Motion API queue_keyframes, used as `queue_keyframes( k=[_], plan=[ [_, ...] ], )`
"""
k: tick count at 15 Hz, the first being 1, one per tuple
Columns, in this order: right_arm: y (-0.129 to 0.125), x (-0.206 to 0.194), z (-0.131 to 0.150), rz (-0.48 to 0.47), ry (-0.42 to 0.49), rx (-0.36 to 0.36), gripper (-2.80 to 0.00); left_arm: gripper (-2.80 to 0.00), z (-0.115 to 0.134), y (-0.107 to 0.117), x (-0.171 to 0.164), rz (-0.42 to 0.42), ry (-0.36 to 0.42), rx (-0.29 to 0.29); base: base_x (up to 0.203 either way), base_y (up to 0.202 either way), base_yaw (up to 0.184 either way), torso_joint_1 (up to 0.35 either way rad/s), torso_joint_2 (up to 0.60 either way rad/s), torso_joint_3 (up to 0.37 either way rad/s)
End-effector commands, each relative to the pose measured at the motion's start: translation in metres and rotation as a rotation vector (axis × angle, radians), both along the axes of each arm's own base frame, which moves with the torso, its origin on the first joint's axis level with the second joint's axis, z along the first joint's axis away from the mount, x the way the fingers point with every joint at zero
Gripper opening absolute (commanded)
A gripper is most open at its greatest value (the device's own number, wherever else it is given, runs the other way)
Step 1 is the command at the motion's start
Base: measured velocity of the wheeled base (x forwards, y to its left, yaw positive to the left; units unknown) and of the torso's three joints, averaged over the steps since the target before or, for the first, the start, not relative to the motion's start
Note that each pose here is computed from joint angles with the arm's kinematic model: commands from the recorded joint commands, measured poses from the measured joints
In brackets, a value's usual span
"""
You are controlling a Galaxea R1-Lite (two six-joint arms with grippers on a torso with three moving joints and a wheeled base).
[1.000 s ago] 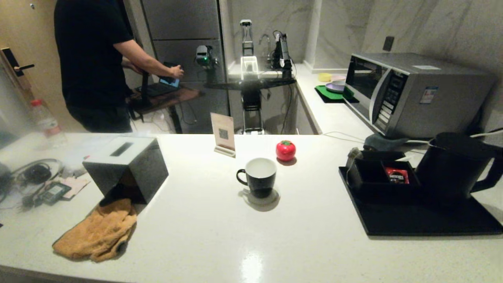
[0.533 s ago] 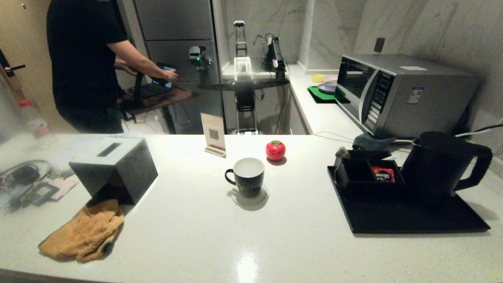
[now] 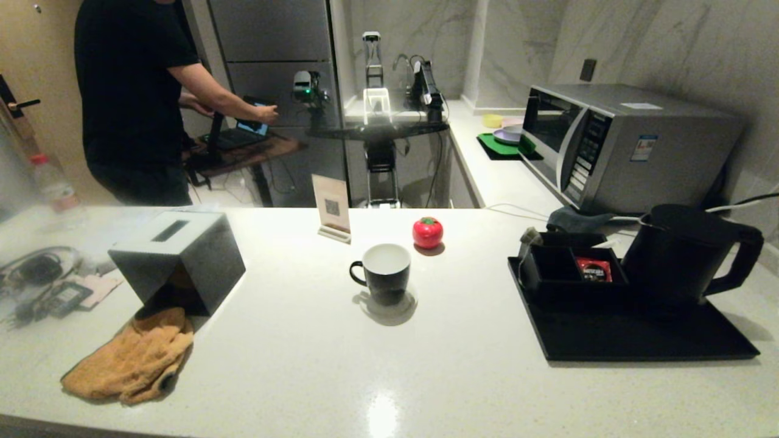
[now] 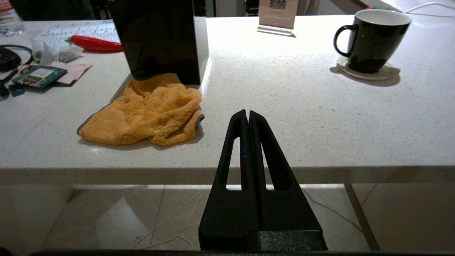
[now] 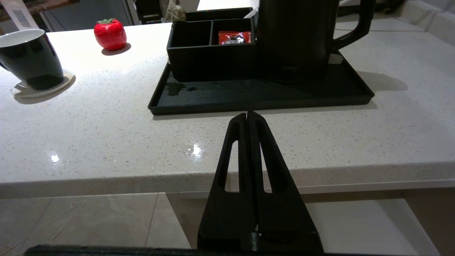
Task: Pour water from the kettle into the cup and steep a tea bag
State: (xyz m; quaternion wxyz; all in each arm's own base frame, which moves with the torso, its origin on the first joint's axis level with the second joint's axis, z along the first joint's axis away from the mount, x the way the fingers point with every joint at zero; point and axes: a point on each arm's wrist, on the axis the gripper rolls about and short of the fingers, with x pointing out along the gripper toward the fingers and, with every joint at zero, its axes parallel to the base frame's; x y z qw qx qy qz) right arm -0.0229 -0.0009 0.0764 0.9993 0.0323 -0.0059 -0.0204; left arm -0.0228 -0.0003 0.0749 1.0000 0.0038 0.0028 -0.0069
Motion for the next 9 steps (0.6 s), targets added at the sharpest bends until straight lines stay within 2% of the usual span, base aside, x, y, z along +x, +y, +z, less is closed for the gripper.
queue_keyframes(
  k=[1,4,9],
  plan=[
    [0.0,0.0,0.001,0.002,-0.005,-0.015,-2.8,-2.8,0.0,0.0,0.0,0.0,0.002,0.0,0.0,0.0,0.0,0.0,0.0,0.0],
    [0.0,-0.003,0.01,0.003,-0.037,-0.037,-2.8,-2.8,0.0,0.0,0.0,0.0,0.001,0.0,0.0,0.0,0.0,0.0,0.0,0.0],
    [0.0,-0.003,0.047,-0.014,-0.06,-0.044,-2.8,-2.8,0.0,0.0,0.0,0.0,0.001,0.0,0.0,0.0,0.0,0.0,0.0,0.0]
  ],
)
